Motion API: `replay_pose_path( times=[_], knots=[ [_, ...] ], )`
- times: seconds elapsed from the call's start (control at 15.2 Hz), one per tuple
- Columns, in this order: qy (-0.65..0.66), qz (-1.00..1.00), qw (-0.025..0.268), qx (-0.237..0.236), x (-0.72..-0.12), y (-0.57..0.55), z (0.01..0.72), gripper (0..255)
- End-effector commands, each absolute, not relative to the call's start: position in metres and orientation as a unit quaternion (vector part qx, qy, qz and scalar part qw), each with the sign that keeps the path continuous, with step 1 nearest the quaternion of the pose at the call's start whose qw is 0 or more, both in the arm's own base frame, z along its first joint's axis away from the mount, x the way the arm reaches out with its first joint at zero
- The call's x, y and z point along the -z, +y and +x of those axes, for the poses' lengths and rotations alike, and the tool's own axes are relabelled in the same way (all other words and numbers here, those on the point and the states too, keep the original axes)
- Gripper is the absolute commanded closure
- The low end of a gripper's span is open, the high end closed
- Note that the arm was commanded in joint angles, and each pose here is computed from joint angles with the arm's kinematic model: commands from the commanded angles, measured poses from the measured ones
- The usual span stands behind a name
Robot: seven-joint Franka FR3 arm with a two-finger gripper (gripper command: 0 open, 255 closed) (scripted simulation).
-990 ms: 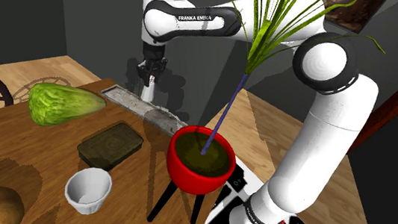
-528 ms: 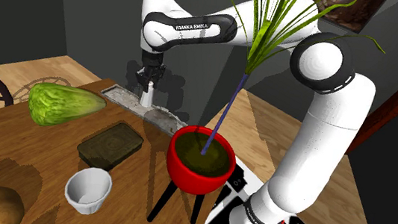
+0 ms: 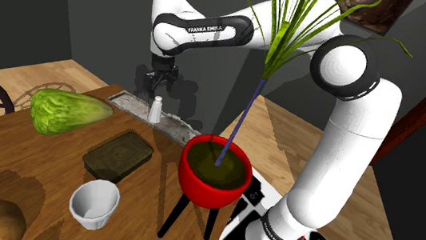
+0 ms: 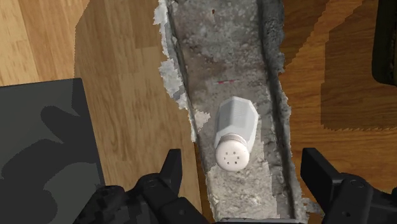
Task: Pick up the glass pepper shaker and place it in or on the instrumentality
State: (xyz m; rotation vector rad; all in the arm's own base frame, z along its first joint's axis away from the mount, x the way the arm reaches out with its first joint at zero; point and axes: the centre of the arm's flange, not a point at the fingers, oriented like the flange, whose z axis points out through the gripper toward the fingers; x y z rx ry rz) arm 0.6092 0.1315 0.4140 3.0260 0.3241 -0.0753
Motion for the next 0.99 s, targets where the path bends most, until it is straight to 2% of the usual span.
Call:
replay_pose_path(
  times=[0.0,0.13,0.4,0.92],
  knots=[
    [0.106,0.993,0.049,0.025,-0.414,0.131,0.609,0],
    [0.106,0.993,0.049,0.025,-0.414,0.131,0.609,0],
    [0.106,0.993,0.049,0.025,-0.464,0.137,0.611,0],
    [0.106,0.993,0.049,0.025,-0.464,0.137,0.611,0]
  ],
)
